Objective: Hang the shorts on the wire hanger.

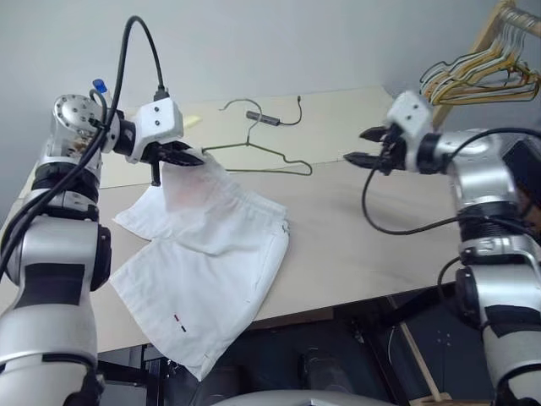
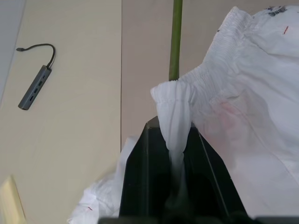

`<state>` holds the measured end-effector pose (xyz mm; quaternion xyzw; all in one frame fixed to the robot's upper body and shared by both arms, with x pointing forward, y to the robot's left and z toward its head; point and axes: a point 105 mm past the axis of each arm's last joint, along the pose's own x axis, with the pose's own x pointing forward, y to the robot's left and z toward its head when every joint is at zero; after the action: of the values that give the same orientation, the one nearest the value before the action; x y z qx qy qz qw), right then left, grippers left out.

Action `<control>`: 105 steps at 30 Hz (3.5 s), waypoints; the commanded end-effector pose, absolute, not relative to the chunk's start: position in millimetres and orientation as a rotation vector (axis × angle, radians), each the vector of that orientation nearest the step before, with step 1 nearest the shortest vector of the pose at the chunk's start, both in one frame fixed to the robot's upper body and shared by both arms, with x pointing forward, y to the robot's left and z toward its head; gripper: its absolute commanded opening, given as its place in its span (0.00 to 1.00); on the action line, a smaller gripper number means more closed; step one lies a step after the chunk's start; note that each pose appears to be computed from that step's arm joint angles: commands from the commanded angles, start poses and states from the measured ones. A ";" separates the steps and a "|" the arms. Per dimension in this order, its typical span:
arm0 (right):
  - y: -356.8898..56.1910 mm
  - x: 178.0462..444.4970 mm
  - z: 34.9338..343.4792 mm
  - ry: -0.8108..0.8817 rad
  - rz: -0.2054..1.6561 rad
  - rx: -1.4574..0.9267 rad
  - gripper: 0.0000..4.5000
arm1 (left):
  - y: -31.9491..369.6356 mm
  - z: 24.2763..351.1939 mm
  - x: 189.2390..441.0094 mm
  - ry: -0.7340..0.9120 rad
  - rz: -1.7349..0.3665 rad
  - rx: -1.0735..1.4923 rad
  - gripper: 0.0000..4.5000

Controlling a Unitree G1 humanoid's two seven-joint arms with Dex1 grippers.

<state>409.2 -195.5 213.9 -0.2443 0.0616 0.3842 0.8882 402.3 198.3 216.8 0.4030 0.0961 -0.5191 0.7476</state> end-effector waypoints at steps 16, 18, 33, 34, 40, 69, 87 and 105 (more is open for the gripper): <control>-81.8 355.7 122.3 0.522 1.040 0.386 0.75 | 203.0 267.6 402.8 0.052 -1.060 0.903 0.00; -72.0 354.4 116.4 0.528 1.051 0.374 0.75 | 202.8 267.5 402.6 0.050 -1.061 0.903 0.00; -59.7 364.5 102.6 0.528 1.016 0.353 0.01 | 205.7 265.3 401.7 0.050 -1.058 0.895 0.00; -60.7 364.9 103.9 0.519 1.013 0.351 0.01 | 206.3 265.1 401.6 0.050 -1.057 0.894 0.00; -83.1 373.9 106.2 0.424 0.910 0.024 0.01 | 209.9 265.3 391.8 0.068 -1.129 0.845 0.00; -189.8 411.0 159.9 0.264 0.618 -0.304 0.01 | 225.2 235.3 386.7 0.177 -1.133 0.890 0.00; -201.5 412.2 140.1 0.352 0.624 -0.365 0.01 | 218.0 236.1 384.9 0.108 -1.160 0.841 0.00; -161.3 396.0 211.4 0.135 0.790 -0.715 0.01 | 223.4 215.7 393.9 0.199 -1.082 0.951 0.00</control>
<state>397.8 -162.7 177.2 -0.3006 0.0971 0.3850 0.8672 396.3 211.8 206.0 0.4196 0.0905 -0.5087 0.7463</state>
